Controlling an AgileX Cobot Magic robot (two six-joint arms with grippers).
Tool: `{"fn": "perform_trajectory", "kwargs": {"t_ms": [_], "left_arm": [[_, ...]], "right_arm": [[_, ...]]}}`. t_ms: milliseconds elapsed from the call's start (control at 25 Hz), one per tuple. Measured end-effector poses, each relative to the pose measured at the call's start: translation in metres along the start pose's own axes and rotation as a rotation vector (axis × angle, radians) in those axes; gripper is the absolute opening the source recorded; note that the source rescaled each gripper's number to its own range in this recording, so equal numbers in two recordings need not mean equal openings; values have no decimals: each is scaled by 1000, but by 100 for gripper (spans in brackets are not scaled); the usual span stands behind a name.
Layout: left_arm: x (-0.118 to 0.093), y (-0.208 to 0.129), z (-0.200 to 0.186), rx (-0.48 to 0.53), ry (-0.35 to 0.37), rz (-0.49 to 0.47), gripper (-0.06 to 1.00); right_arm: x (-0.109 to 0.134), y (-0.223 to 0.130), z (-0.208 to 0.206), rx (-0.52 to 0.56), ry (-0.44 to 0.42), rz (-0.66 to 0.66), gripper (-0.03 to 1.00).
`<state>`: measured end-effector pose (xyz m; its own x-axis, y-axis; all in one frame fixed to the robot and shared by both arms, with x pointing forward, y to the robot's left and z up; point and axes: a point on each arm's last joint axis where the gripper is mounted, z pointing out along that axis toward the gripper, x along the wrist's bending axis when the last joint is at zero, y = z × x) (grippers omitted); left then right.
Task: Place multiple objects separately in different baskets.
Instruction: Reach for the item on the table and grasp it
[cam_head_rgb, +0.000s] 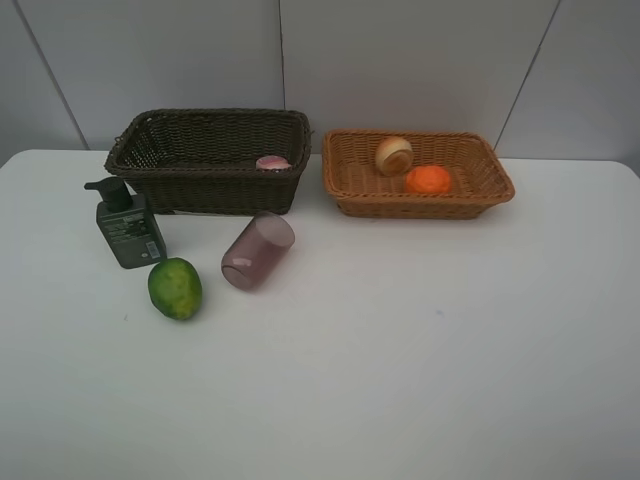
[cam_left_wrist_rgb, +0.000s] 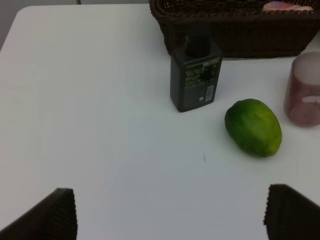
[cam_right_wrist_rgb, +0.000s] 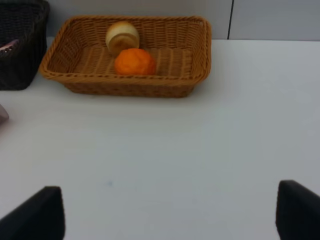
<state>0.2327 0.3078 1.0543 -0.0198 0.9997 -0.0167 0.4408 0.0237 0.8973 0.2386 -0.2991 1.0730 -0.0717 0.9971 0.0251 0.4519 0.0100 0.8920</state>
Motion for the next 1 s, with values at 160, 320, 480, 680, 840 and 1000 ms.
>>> {"fn": "perform_trajectory", "kwargs": {"t_ms": [160, 320, 480, 680, 840, 1000], "left_arm": [[0, 0, 0, 0, 0, 0, 94], [0, 0, 0, 0, 0, 0, 94], [0, 0, 0, 0, 0, 0, 94], [0, 0, 0, 0, 0, 0, 94], [0, 0, 0, 0, 0, 0, 94], [0, 0, 0, 0, 0, 0, 94]], "right_arm": [[-1, -8, -1, -35, -4, -4, 87], [-4, -15, -1, -27, -48, -18, 87], [-4, -16, -1, -25, -103, 5, 87], [-4, -16, -1, -25, -139, 21, 87], [-4, -16, -1, -25, -138, 22, 87], [-4, -16, -1, -25, -138, 22, 87]]}}
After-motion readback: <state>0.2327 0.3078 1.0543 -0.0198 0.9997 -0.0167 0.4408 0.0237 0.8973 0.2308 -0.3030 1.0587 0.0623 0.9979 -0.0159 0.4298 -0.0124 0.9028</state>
